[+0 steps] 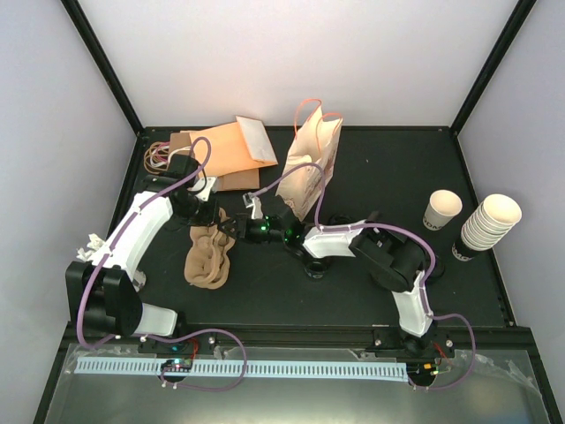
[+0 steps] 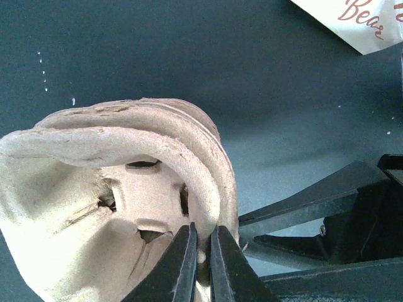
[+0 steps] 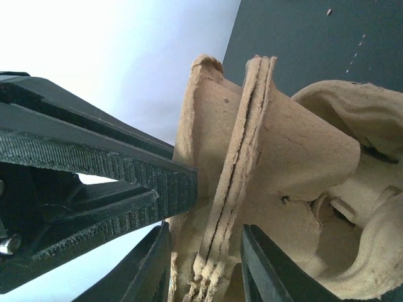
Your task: Pack the takeout coffee
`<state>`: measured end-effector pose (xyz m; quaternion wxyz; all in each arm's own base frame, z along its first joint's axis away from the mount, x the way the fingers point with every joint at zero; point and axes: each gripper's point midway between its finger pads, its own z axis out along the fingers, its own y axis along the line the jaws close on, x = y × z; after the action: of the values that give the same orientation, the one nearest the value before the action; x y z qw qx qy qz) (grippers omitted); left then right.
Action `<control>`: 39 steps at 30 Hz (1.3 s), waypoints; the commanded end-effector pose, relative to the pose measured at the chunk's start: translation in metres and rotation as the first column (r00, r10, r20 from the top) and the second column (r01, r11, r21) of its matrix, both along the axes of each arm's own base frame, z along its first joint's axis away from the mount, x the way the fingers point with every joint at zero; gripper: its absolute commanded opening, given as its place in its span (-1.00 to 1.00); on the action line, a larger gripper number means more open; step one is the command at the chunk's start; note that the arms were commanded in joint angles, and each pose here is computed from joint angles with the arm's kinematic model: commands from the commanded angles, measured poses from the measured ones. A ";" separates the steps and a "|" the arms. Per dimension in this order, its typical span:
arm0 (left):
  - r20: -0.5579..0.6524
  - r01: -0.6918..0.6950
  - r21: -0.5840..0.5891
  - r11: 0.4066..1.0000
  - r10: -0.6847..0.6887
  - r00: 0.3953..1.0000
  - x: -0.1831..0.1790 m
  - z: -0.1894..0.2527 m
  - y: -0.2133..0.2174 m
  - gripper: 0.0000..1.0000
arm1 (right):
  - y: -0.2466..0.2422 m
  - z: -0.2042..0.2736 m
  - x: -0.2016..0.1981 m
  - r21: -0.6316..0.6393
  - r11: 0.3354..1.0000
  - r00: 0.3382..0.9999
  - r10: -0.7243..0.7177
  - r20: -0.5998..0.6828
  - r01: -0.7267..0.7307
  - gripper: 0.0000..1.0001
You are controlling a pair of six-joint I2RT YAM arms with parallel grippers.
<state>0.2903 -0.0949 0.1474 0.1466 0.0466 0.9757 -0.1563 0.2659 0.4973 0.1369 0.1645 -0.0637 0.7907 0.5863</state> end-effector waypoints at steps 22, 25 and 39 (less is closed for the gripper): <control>0.046 0.012 -0.020 1.000 -0.011 0.999 0.005 0.019 -0.003 -0.94 | -0.013 -0.047 -0.006 -0.096 0.995 0.997 -0.035 -0.073 0.028 -0.29; 0.050 0.011 -0.019 1.000 -0.010 0.999 0.005 0.022 -0.002 -0.94 | -0.016 -0.054 -0.006 -0.126 0.991 0.996 -0.042 -0.074 0.032 -0.30; 0.039 0.012 -0.017 1.000 -0.012 0.999 0.003 0.017 -0.002 -0.94 | -0.015 -0.016 -0.004 -0.105 0.994 0.998 -0.012 0.066 0.019 -0.23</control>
<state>0.2913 -0.0948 0.1518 0.1491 0.0469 0.9753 -0.1561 0.2625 0.4794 0.0874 0.1556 -0.0566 0.8363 0.5227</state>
